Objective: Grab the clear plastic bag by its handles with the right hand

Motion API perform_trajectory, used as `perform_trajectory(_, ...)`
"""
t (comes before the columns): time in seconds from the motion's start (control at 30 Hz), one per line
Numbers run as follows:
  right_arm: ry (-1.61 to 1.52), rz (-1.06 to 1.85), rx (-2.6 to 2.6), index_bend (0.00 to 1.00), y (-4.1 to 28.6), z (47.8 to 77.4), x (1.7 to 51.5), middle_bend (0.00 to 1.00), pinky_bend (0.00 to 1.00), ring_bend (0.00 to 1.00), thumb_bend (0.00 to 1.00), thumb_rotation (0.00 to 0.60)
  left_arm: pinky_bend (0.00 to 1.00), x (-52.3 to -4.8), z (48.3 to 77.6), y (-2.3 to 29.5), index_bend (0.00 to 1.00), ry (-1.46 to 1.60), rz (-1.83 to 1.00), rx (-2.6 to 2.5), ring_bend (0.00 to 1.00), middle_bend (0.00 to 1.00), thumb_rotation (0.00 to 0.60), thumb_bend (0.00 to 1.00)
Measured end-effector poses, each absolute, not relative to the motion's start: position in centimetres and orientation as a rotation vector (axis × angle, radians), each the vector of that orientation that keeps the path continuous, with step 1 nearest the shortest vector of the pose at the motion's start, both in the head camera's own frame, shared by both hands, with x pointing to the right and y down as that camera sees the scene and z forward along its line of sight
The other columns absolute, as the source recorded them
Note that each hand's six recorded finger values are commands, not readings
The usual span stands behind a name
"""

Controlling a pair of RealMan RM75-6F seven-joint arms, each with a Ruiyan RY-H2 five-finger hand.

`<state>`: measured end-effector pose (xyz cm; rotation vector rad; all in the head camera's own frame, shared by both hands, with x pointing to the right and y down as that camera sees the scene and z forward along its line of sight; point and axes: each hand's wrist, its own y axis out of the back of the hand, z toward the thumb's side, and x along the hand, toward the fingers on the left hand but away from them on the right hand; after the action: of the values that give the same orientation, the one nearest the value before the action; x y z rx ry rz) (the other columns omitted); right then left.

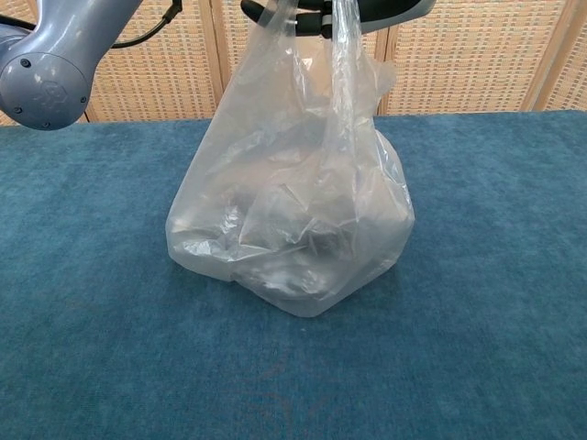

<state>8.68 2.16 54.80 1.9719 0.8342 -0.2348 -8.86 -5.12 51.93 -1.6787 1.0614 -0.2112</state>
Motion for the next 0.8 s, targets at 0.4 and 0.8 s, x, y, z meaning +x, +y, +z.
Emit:
perform_trajectory(0.4, 0.781, -0.256, 1.997, 0.57, 2.2, 54.9, 8.9, 0.75, 0.64, 0.73, 1.00, 0.600, 0.07, -9.4, 52.3, -5.2, 0.00, 1.049, -0.234, -1.697, 0.00, 0.00, 0.600, 0.03)
perform_trajectory(0.8, 0.746, -0.278, 2.013, 0.57, 2.0, 55.2, 9.3, 0.76, 0.64, 0.74, 1.00, 0.600, 0.03, -10.8, 52.5, -5.6, 0.00, 0.963, -0.302, -1.765, 0.00, 0.00, 0.482, 0.00)
